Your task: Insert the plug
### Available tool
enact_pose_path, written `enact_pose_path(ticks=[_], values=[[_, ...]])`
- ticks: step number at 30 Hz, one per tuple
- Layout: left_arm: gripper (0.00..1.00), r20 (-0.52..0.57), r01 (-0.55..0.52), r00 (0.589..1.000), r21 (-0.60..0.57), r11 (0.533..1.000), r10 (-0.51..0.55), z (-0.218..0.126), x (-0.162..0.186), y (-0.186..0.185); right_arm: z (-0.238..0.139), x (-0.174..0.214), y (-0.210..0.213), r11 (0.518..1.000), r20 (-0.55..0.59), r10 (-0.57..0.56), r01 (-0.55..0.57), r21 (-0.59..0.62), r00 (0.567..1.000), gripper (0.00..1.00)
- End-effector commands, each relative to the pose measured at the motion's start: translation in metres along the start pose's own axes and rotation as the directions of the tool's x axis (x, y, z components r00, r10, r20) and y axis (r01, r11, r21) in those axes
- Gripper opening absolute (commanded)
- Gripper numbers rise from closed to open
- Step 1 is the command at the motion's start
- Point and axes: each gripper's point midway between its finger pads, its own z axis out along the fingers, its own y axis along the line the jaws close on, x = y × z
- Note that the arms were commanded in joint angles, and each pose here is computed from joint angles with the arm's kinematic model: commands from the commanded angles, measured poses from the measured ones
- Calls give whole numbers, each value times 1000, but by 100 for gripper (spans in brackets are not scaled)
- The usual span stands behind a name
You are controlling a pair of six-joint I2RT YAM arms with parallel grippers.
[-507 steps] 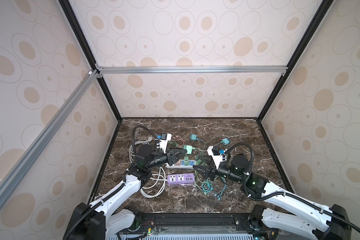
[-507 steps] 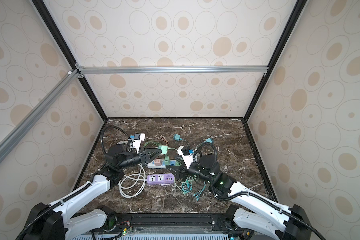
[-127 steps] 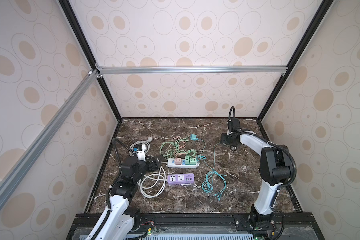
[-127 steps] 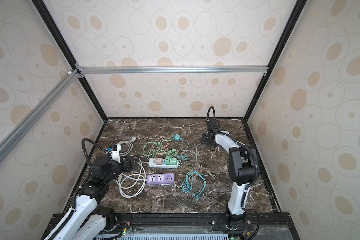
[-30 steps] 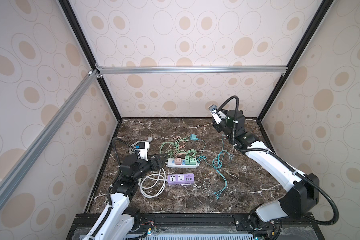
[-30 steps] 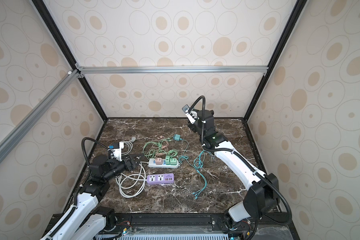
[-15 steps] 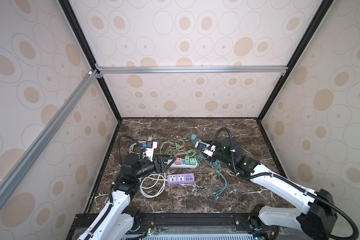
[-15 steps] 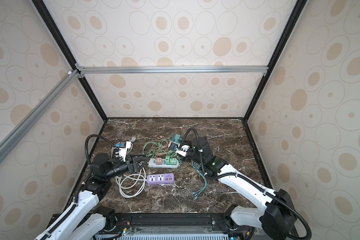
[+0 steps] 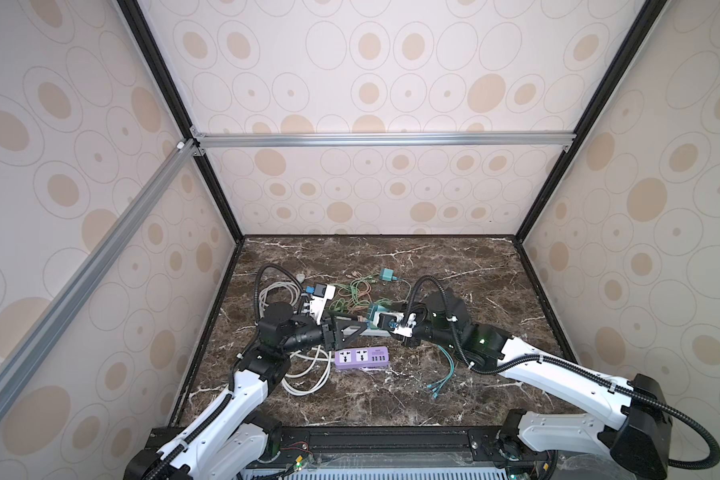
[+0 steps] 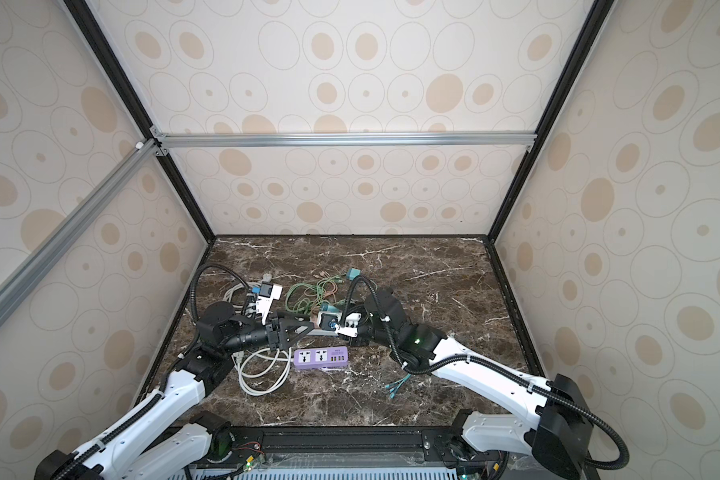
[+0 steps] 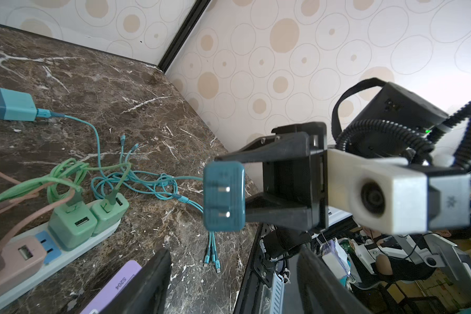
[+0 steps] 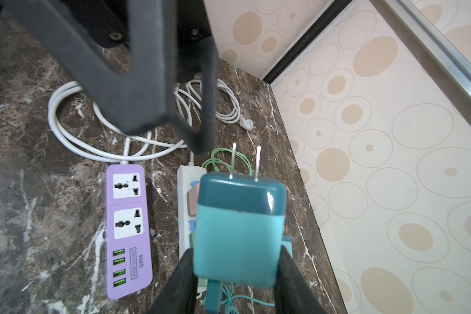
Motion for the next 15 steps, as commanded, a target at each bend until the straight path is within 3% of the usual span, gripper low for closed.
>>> enact_pose_path(ticks=[1,15], values=[[71,15,-69,998,47,997,68,3,-15,-16,0,-12,7,999,28,-16,17,-40,999,21],[54,-14,-40,999,56,998,40,14,-12,-14,2,-23,21,996,59,-18,23,-83,998,21]])
